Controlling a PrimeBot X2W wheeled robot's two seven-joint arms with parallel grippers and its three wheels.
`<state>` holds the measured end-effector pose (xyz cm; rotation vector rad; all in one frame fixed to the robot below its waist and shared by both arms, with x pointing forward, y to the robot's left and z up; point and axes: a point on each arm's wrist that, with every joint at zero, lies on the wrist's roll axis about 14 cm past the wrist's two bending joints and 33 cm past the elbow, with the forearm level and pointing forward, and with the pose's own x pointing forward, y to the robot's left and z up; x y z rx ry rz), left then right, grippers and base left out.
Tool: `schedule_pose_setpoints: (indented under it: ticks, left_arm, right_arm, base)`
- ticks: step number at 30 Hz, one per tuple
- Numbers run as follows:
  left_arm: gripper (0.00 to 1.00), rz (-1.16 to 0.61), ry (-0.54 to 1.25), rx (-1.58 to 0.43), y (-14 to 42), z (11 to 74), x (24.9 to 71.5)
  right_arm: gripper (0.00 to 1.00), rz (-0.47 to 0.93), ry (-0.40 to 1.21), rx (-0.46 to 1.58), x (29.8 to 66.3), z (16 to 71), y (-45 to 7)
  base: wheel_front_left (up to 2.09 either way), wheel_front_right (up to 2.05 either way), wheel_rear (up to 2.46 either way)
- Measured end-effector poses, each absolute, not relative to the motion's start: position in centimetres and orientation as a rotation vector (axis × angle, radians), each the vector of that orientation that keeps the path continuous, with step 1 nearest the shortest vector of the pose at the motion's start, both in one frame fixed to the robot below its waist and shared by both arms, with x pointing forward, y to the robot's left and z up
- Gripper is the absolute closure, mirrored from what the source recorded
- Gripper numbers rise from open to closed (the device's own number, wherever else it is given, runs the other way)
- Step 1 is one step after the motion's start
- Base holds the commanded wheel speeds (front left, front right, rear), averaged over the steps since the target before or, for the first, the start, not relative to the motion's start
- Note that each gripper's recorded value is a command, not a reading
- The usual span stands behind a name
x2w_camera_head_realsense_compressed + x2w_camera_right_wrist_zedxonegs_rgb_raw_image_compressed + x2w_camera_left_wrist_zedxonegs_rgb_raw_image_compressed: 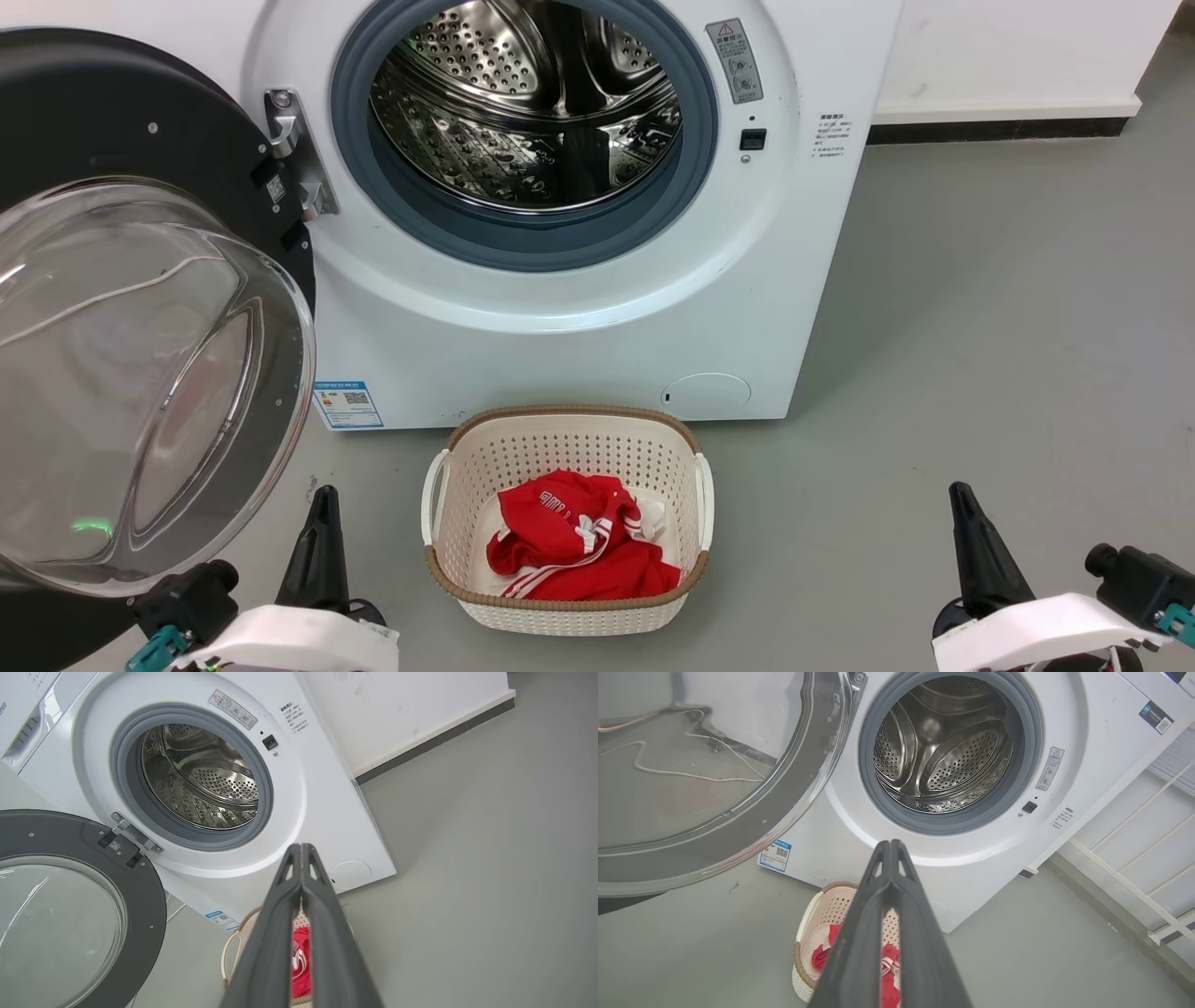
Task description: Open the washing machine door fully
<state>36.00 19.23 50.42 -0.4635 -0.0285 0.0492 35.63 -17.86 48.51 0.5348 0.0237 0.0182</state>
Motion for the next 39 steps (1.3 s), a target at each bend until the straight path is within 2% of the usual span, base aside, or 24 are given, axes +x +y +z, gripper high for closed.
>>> schedule_pose_setpoints:
  ticks: [39]
  left_arm:
    - [1.0, 0.064, 0.032, -1.059, 19.8, 49.5, 37.4]
  right_arm:
    - [1.0, -0.038, 0.034, 1.087, 37.3, 49.1, -19.3]
  base:
    - [0.0, 0.0, 0.0]
